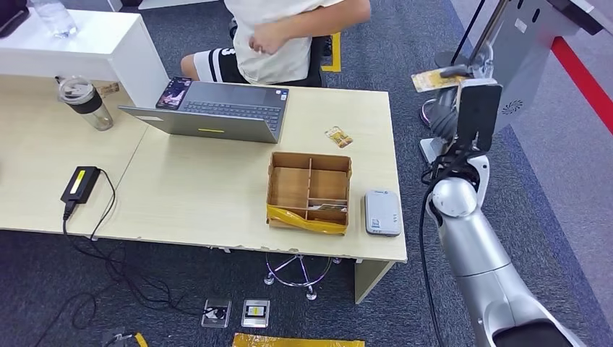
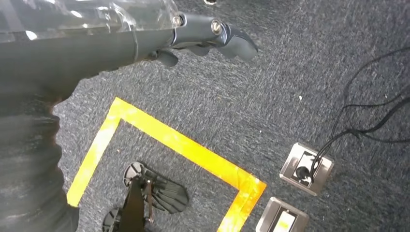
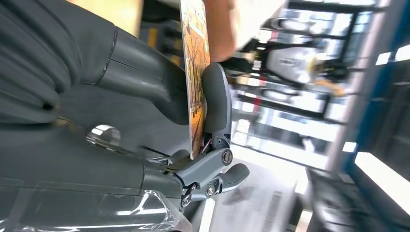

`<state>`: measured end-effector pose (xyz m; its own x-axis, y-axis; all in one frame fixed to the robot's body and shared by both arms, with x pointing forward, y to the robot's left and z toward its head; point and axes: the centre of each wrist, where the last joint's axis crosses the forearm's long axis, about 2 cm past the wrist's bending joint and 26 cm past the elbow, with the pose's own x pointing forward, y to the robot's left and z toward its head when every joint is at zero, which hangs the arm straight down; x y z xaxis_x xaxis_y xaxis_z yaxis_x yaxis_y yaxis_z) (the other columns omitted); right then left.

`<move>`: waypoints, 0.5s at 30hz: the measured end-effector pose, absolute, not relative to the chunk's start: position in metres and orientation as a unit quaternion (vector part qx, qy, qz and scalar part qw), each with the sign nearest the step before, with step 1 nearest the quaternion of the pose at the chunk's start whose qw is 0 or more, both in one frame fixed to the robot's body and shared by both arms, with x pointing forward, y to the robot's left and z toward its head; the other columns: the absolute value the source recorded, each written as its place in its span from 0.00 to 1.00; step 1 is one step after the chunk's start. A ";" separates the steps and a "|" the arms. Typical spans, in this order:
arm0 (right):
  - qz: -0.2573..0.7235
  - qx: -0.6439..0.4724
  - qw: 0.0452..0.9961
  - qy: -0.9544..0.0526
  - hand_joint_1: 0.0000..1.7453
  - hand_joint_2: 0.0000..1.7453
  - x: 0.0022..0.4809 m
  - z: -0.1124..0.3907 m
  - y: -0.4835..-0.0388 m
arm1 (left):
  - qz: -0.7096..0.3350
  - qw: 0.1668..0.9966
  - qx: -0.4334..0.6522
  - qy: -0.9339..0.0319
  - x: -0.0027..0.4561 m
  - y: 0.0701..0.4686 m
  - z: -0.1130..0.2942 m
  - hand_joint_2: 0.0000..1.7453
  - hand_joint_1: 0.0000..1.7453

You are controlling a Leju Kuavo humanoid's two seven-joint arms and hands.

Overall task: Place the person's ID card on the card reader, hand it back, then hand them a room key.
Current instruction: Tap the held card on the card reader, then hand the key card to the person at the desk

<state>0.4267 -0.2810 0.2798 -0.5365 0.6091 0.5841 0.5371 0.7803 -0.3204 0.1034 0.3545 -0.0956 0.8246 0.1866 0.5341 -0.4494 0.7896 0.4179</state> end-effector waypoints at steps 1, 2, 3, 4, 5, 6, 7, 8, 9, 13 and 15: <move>0.064 -0.330 0.333 -0.881 1.00 1.00 0.429 0.289 -0.275 | 0.171 0.916 0.271 -0.242 0.104 0.354 -0.096 1.00 0.00; 0.079 -0.333 0.313 -0.886 1.00 1.00 0.431 0.298 -0.269 | 0.167 0.916 0.268 -0.245 0.104 0.353 -0.096 1.00 0.00; 0.094 -0.336 0.295 -0.890 1.00 1.00 0.434 0.307 -0.263 | 0.163 0.917 0.265 -0.248 0.105 0.353 -0.096 1.00 0.00; 0.109 -0.339 0.279 -0.892 1.00 1.00 0.438 0.316 -0.257 | 0.159 0.918 0.263 -0.251 0.105 0.352 -0.096 1.00 0.00; 0.126 -0.344 0.265 -0.892 1.00 1.00 0.442 0.325 -0.252 | 0.156 0.919 0.260 -0.254 0.106 0.352 -0.096 1.00 0.00; 0.145 -0.351 0.254 -0.890 1.00 1.00 0.446 0.334 -0.247 | 0.151 0.919 0.258 -0.257 0.107 0.352 -0.095 1.00 0.00; 0.166 -0.360 0.244 -0.885 1.00 1.00 0.451 0.342 -0.242 | 0.146 0.920 0.255 -0.260 0.109 0.351 -0.095 1.00 0.00; 0.191 -0.372 0.236 -0.877 1.00 1.00 0.456 0.348 -0.237 | 0.140 0.920 0.253 -0.265 0.112 0.351 -0.094 1.00 0.00; 0.215 -0.385 0.228 -0.868 1.00 1.00 0.460 0.354 -0.233 | 0.134 0.920 0.251 -0.269 0.116 0.351 -0.093 1.00 0.00; 0.291 -0.422 0.221 -0.829 1.00 1.00 0.475 0.366 -0.220 | 0.116 0.921 0.243 -0.280 0.130 0.349 -0.090 1.00 0.00; 0.323 -0.437 0.229 -0.808 1.00 1.00 0.480 0.367 -0.217 | 0.110 0.922 0.240 -0.283 0.136 0.348 -0.088 1.00 0.00</move>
<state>0.4804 -0.2170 0.3671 -0.5136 0.8535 0.0876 0.5570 0.4093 -0.7226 0.1356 0.3475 -0.0882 0.8154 0.0662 0.5751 -0.3382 0.8608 0.3804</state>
